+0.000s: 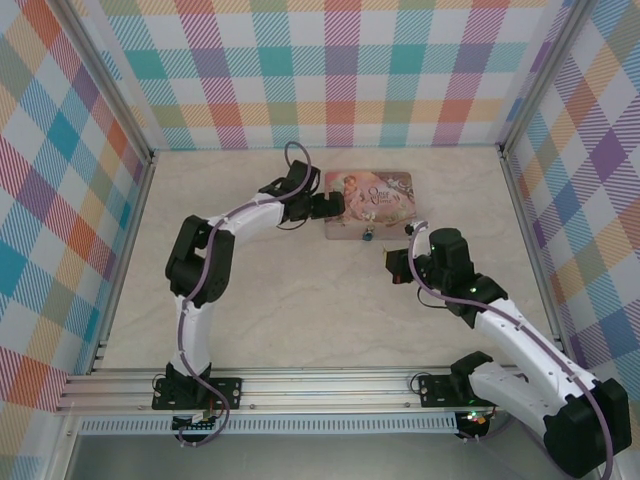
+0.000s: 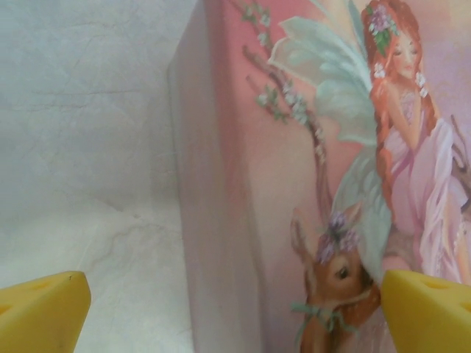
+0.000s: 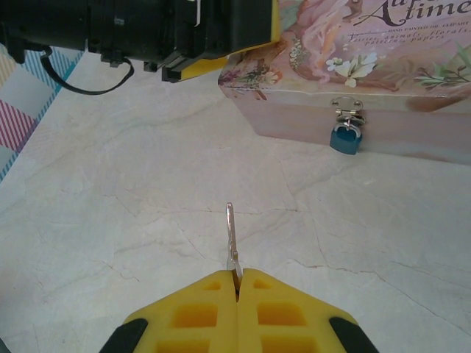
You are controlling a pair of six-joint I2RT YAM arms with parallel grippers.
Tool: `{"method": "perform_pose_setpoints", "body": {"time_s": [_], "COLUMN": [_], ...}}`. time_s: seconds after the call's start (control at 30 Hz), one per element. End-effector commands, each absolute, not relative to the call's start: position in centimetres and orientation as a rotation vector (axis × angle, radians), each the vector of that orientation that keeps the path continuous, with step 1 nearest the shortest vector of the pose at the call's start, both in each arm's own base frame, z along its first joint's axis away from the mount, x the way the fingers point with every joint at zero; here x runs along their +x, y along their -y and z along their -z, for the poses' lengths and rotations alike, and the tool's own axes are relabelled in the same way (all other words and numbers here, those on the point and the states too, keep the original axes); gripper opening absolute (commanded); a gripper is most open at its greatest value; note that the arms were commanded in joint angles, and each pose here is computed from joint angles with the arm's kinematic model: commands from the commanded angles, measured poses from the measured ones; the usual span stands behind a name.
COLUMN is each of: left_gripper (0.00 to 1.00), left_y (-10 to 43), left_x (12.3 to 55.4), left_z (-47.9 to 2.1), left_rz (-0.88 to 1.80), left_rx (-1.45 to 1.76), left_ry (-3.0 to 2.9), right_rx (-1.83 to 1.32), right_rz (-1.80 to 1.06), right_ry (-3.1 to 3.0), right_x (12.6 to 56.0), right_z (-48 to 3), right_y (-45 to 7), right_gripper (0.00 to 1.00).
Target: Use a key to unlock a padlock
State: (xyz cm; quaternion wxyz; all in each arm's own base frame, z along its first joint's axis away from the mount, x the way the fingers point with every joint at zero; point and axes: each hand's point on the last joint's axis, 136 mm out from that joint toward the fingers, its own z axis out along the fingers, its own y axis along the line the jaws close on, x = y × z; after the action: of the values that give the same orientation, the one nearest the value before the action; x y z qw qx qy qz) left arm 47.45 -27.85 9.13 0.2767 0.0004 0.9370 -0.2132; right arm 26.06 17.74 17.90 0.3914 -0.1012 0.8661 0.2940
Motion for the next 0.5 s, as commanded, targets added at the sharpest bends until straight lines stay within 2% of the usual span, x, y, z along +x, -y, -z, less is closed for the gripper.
{"method": "perform_pose_setpoints", "body": {"time_s": [0.0, 0.47], "left_gripper": [1.00, 1.00], "left_y": [24.6, 18.8], "left_x": [44.6, 37.7], "left_z": [-7.0, -7.1], "left_rz": [0.458, 0.355], "left_rx": [-0.002, -0.073], "left_ry": [-2.616, -2.648], "right_rx": [-0.256, -0.263], "right_rz": [-0.745, -0.749], "right_ry": [-2.202, -2.223], "right_x": [26.4, 27.0], "right_z": [-18.2, -17.4], "right_y": [-18.0, -18.4], "right_gripper": [0.00, 0.00]}}
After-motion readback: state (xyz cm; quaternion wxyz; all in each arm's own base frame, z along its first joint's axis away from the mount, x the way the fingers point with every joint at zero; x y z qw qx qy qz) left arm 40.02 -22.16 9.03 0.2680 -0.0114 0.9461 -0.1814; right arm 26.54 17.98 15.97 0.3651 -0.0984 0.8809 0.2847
